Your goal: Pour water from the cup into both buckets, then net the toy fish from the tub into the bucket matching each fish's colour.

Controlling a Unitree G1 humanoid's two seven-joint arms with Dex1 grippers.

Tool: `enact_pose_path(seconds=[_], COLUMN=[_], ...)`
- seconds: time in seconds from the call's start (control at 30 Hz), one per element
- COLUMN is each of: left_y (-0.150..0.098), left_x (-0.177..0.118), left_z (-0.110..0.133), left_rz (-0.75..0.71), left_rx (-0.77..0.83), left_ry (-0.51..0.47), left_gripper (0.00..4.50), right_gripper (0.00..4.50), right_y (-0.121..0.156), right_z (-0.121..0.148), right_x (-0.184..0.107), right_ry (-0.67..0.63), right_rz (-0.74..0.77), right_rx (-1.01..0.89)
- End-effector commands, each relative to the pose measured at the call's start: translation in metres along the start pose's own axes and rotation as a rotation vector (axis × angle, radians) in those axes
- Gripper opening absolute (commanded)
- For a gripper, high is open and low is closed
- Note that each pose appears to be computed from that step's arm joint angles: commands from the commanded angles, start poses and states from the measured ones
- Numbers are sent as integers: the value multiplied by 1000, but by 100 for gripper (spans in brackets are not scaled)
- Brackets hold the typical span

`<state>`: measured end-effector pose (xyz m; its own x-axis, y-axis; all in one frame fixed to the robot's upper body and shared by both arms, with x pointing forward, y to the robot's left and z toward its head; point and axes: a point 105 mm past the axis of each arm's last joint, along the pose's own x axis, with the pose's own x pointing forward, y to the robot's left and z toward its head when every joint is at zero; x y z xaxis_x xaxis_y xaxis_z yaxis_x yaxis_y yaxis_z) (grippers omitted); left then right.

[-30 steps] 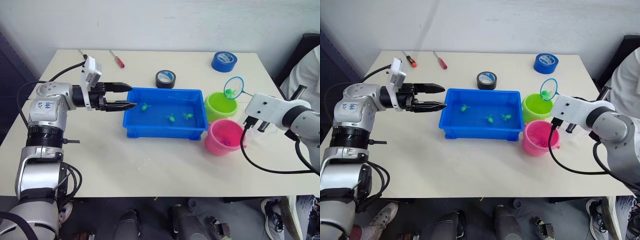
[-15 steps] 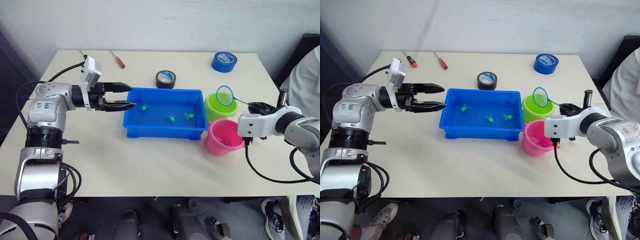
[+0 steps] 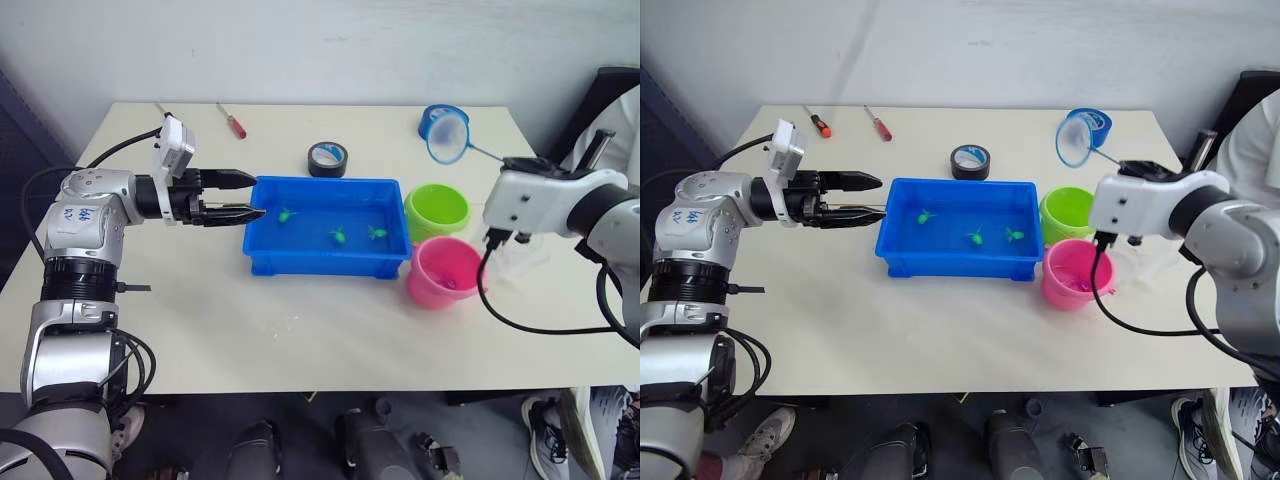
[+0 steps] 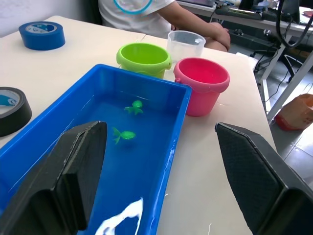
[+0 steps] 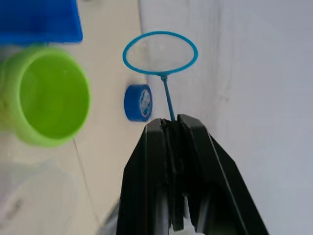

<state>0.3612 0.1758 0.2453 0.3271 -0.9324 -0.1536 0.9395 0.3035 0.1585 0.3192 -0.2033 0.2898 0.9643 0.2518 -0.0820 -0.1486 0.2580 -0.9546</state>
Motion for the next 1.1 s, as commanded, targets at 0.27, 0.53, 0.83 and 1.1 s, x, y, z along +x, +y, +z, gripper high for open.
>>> enact_pose_path(seconds=[0.27, 0.53, 0.83, 1.1], left_y=[-4, -8, -10, -13], left_x=[-13, -13, -10, -15], left_z=[14, 11, 8, 6], left_rz=[44, 52, 56, 76], left_rx=[49, 39, 34, 26], left_ry=[-36, -37, -47, -48], left_gripper=[387, 387, 387, 387], right_gripper=[0, 0, 0, 0], right_y=[41, 52, 64, 75], right_z=[31, 24, 15, 27], right_x=[0, -5, 0, 13], right_ry=[-11, 72, 182, 204], right_rz=[369, 493, 561, 661], right_rx=[891, 969, 952, 1024])
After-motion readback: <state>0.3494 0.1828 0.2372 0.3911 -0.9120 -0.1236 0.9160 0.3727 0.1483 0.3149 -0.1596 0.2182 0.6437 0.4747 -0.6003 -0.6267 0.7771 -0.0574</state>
